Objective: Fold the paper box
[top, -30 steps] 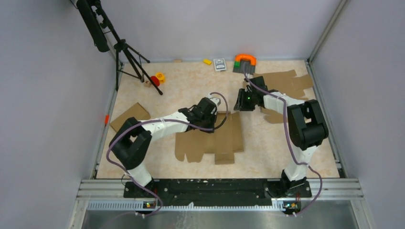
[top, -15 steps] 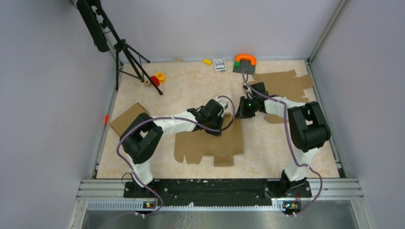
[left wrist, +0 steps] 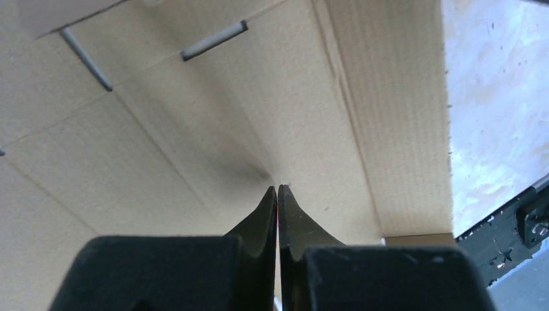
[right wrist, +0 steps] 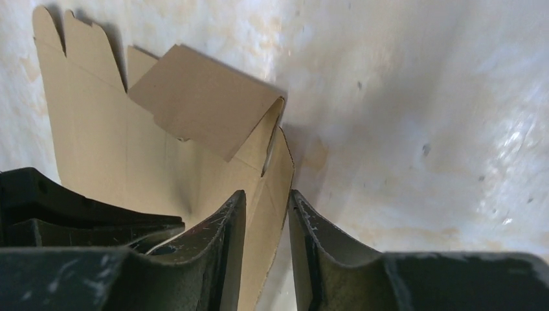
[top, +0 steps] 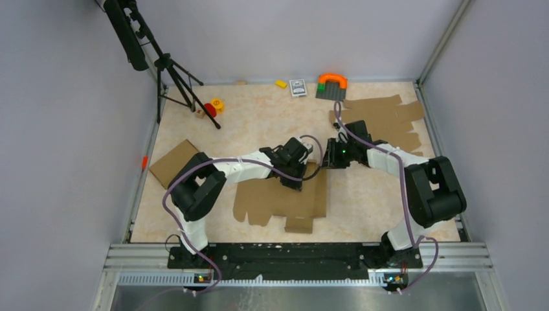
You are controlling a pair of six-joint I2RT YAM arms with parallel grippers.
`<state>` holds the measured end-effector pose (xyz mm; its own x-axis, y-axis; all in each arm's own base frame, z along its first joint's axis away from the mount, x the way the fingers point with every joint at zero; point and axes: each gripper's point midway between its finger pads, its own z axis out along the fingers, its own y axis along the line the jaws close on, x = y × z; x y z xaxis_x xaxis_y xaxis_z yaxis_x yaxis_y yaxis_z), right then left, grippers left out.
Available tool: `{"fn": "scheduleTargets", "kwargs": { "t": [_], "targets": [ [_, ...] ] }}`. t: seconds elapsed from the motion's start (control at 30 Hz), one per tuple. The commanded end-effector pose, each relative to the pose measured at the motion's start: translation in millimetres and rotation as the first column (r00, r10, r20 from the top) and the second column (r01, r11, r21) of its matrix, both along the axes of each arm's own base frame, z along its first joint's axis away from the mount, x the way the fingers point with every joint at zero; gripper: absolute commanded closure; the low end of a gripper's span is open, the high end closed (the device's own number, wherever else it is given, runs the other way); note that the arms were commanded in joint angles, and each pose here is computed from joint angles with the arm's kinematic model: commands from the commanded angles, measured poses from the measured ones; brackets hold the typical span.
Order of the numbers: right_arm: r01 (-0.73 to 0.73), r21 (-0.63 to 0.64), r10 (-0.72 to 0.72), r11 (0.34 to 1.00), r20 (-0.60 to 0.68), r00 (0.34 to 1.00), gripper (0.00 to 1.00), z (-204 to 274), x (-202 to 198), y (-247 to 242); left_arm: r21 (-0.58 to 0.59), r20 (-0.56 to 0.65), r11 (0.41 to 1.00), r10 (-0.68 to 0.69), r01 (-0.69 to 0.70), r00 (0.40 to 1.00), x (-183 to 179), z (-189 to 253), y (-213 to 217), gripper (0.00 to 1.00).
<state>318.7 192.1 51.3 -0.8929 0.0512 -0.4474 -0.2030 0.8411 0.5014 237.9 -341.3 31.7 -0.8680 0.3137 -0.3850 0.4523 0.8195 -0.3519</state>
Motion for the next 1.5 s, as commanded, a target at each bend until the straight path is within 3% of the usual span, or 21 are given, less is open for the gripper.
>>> {"fn": "scheduleTargets", "kwargs": {
  "t": [0.0, 0.13, 0.37, 0.53, 0.57, 0.7, 0.83, 0.93, 0.97, 1.03, 1.13, 1.2, 1.33, 1.4, 1.47],
  "targets": [
    [-0.028, 0.024, 0.026, 0.999, 0.073, 0.997, 0.7, 13.8, -7.1, 3.3, 0.024, -0.019, 1.0, -0.008, 0.009, 1.0, -10.9, 4.3, -5.6, 1.0],
    [-0.028, 0.03, 0.025, 0.999, 0.083, 0.996, 0.82, 20.5, -18.5, 1.8, 0.053, -0.041, 0.999, -0.003, 0.005, 0.999, -20.9, -0.9, 2.6, 1.0],
    [-0.019, 0.038, 0.017, 0.999, 0.062, 0.998, 0.93, 15.6, -57.5, 0.9, 0.074, 0.0, 0.997, 0.012, -0.012, 1.0, -30.5, 12.0, 19.6, 1.0],
    [-0.004, 0.029, 0.002, 1.0, 0.071, 0.997, 0.93, 14.6, -82.7, -7.9, 0.091, 0.094, 0.994, 0.051, -0.059, 0.994, -36.6, 39.8, 36.6, 1.0],
    [0.005, 0.022, -0.007, 1.0, 0.078, 0.997, 0.9, 15.5, -84.8, -10.8, 0.082, 0.104, 0.994, 0.061, -0.069, 0.993, -37.4, 44.2, 39.4, 1.0],
    [0.061, -0.007, -0.06, 0.998, 0.111, 0.992, 0.53, 23.1, -83.0, -21.8, 0.059, 0.153, 0.992, 0.101, -0.111, 0.983, -41.9, 60.0, 48.4, 1.0],
    [0.114, -0.026, -0.108, 0.993, 0.168, 0.98, 0.37, 38.5, -68.2, -27.8, 0.013, 0.257, 0.978, 0.199, -0.209, 0.946, -46.5, 80.0, 61.7, 1.0],
    [0.168, -0.023, -0.159, 0.986, 0.209, 0.965, 0.11, 50.7, -53.5, -30.3, -0.081, 0.286, 0.961, 0.275, -0.263, 0.918, -49.5, 94.0, 73.7, 1.0],
    [0.185, -0.024, -0.176, 0.982, 0.219, 0.96, 0.07, 53.7, -48.2, -31.2, -0.115, 0.291, 0.954, 0.3, -0.278, 0.909, -50.5, 98.1, 77.8, 1.0],
    [0.193, -0.024, -0.182, 0.981, 0.234, 0.955, 0.06, 58.6, -38.9, -32.3, -0.17, 0.3, 0.914, 0.403, -0.367, 0.865, -47.6, 104.5, 93.7, 1.0],
    [0.175, 0.003, -0.171, 0.985, 0.245, 0.954, 0.06, 62.2, -27.7, -27.6, -0.212, 0.291, 0.767, 0.642, -0.606, 0.71, -42.0, 104.3, 138.4, 1.0],
    [0.159, 0.031, -0.161, 0.987, 0.246, 0.956, 0.06, 59.7, -21.3, -22.8, -0.263, 0.294, 0.725, 0.689, -0.637, 0.663, -41.7, 104.4, 152.0, 1.0],
    [0.123, -0.015, -0.118, 0.992, 0.196, 0.973, 0.17, 45.9, -7.3, -20.0, -0.378, 0.286, 0.788, 0.598, -0.485, 0.748, -49.1, 106.7, 132.3, 1.0],
    [0.096, -0.067, -0.083, 0.993, 0.168, 0.982, 0.27, 37.3, -2.9, -21.7, -0.395, 0.265, 0.813, 0.546, -0.427, 0.794, -55.1, 105.1, 119.0, 1.0],
    [0.064, -0.098, -0.047, 0.993, 0.16, 0.986, 0.31, 30.2, 2.2, -20.6, -0.394, 0.246, 0.843, 0.48, -0.366, 0.842, -60.8, 103.1, 102.1, 1.0]
  ]
}}
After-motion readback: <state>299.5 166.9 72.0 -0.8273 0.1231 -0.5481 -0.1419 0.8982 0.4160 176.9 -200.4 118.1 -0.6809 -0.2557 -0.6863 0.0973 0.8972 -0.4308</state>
